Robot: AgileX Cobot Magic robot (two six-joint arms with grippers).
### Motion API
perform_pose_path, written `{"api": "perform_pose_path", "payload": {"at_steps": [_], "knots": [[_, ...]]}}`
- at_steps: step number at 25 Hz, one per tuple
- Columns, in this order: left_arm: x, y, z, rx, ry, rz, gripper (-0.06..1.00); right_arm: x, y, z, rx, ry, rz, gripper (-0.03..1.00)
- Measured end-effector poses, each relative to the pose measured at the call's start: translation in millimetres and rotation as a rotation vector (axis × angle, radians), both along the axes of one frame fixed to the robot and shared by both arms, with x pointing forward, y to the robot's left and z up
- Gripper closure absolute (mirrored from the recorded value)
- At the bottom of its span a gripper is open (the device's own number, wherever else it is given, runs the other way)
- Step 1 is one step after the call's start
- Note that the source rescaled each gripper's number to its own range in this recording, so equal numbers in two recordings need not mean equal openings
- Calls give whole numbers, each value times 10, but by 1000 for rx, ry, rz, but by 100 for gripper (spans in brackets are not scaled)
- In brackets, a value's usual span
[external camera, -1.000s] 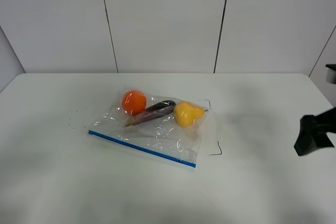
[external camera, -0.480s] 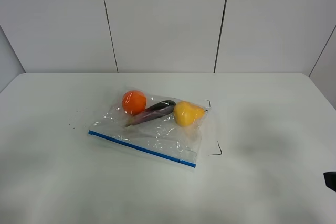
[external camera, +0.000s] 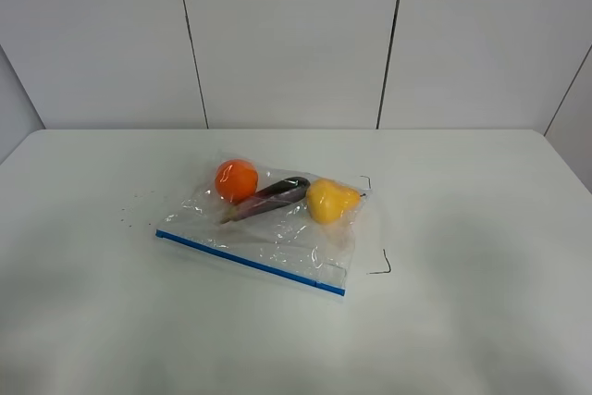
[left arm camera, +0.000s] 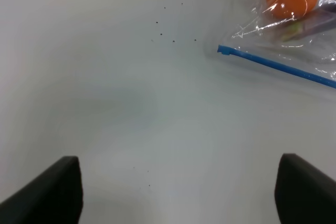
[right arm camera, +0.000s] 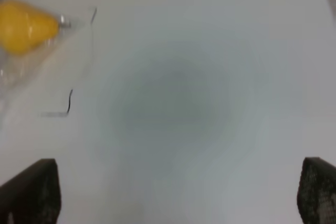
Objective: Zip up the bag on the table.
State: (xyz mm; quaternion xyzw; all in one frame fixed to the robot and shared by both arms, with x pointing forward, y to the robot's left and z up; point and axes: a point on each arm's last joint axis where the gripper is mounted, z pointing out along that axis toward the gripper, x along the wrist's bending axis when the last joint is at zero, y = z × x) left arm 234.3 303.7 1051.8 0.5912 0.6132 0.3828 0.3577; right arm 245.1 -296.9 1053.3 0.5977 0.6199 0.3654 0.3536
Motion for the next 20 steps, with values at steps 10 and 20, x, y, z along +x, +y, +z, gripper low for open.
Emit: {"api": "perform_pose_path", "payload": {"at_steps": [10, 20], "knots": [[0, 0, 0, 0, 0, 0, -5, -93, -17, -9, 3, -58, -21, -3], [0, 0, 0, 0, 0, 0, -5, -93, -17, -9, 3, -58, -21, -3]]}}
